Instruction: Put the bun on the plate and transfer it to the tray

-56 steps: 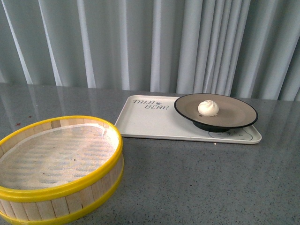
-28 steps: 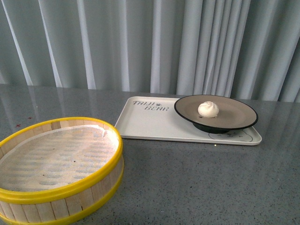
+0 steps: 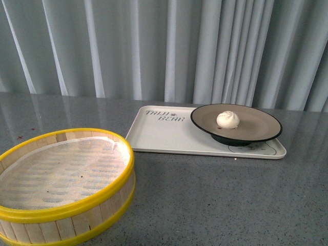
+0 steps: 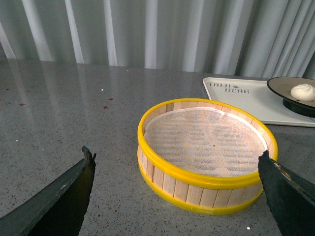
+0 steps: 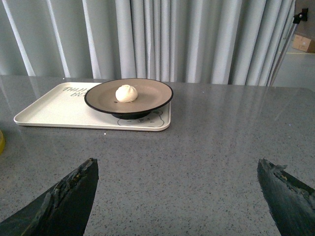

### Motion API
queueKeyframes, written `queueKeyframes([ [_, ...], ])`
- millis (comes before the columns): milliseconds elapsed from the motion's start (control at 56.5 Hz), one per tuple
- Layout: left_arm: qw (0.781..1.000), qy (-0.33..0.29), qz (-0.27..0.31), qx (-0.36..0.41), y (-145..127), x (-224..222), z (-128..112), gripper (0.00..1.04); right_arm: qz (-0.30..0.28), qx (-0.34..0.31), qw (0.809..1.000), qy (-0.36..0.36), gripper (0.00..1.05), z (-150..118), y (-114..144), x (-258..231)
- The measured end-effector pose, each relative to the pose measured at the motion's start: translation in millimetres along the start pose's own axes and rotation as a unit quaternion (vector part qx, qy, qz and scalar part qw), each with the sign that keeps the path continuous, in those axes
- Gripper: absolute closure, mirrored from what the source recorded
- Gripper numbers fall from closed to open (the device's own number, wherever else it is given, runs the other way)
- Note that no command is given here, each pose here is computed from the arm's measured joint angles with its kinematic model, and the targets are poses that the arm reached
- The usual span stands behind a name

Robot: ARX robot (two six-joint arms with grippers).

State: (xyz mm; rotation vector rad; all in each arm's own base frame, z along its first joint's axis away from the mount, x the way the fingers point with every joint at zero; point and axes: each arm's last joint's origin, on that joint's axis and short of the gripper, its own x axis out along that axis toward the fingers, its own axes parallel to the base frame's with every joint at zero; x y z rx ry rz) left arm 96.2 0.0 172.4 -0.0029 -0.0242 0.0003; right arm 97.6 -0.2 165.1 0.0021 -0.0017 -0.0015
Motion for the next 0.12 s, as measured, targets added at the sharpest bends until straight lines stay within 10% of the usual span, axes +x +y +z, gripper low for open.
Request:
queueKeyframes([
  [124, 1.0, 0.0, 0.0, 0.0, 0.0, 0.0, 0.0, 0.07, 0.0, 0.0, 1.0, 0.0, 0.08, 0.0, 0.0, 0.0],
])
